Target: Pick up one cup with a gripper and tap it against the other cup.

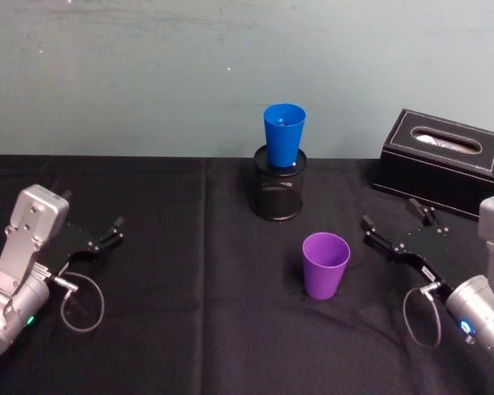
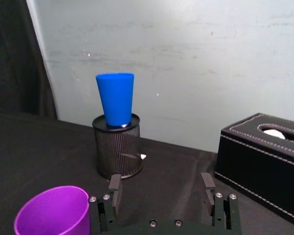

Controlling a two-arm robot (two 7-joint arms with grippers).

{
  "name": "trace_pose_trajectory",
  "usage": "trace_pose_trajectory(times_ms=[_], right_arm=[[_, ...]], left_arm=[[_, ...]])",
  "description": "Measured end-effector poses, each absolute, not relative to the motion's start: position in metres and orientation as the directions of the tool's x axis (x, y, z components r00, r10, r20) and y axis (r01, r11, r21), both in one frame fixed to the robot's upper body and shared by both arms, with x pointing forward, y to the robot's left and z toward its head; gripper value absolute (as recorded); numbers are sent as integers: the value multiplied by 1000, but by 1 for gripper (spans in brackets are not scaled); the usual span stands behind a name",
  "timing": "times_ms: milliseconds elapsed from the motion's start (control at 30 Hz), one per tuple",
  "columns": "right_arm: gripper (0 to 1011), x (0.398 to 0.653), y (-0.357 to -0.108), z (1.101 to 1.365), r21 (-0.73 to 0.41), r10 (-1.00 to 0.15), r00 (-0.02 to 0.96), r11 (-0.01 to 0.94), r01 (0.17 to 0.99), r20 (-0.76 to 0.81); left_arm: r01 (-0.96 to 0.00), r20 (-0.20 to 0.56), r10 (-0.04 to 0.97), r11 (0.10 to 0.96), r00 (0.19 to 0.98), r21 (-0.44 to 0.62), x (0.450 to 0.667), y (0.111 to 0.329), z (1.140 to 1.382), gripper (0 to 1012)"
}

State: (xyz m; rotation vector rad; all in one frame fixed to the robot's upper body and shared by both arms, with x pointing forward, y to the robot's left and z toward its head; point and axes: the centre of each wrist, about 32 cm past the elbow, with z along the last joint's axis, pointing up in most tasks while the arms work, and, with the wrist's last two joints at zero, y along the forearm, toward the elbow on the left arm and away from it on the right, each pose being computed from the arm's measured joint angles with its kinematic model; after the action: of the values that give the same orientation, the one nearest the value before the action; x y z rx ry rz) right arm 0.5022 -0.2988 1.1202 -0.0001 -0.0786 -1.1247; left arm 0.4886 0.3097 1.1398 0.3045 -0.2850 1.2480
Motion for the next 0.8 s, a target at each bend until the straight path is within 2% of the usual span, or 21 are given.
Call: trace_pose_trajectory(times_ms=[433, 800], right_arm=[[1003, 521, -295, 1102, -14, -898, 436, 436, 900, 59], [1003, 526, -293, 1091, -40, -898, 436, 434, 900, 59]], left_arm=[[-955, 374, 880, 287, 292, 70, 489, 310, 1140, 1011], [-955, 374, 880, 287, 292, 70, 489, 310, 1140, 1011]])
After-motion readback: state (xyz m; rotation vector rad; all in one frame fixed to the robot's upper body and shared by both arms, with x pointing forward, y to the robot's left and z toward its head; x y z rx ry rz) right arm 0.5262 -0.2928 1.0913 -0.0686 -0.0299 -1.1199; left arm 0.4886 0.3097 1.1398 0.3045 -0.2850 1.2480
